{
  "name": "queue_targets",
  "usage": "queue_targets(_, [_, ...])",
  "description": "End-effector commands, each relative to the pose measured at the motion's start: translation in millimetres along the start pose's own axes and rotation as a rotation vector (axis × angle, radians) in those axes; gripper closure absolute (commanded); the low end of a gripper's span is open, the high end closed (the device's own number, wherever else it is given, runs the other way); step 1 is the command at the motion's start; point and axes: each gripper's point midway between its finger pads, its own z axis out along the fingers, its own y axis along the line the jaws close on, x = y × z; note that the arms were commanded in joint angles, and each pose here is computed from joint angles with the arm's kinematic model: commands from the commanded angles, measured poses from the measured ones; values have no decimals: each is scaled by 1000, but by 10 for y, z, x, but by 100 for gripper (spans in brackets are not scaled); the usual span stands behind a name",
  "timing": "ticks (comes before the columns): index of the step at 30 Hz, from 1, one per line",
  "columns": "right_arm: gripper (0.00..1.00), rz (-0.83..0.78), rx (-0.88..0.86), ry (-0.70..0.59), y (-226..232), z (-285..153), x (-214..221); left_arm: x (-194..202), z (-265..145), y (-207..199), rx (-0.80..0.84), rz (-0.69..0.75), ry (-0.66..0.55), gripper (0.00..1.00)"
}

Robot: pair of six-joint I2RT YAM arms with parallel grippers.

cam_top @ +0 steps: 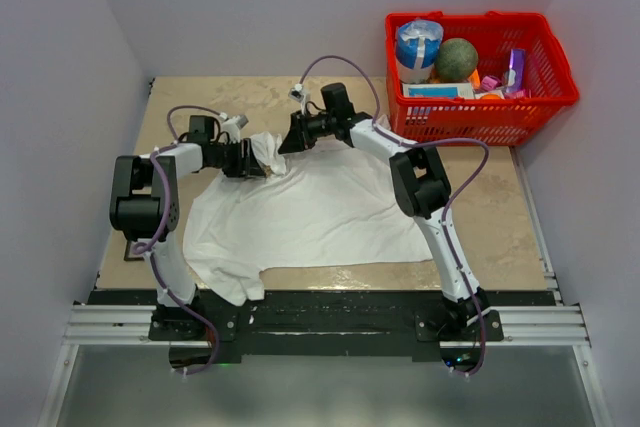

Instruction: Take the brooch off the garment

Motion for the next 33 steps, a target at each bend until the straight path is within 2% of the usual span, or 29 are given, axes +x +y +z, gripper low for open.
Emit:
queue_targets(1, [74, -53, -11, 1, 279, -64, -121, -240, -9, 119, 31, -71, -68, 50])
queue_targets(6, [73, -27, -10, 24, 258, 3, -4, -310, 53, -40, 201, -118, -85, 45])
queue_targets(11, [73, -38, 2, 20, 243, 24, -41, -385, 76, -155, 301, -123, -106, 50])
queue_targets(20, [72, -50, 12, 40, 265, 174, 7, -486, -102, -175, 303, -150, -145, 54])
queue_targets(27, [68, -8, 38, 52, 174, 297, 139, -311, -125, -206, 346, -189, -123, 53])
queue_targets(33, [66, -4, 96, 63, 82, 387, 199, -314, -106, -171, 334, -199, -129, 53])
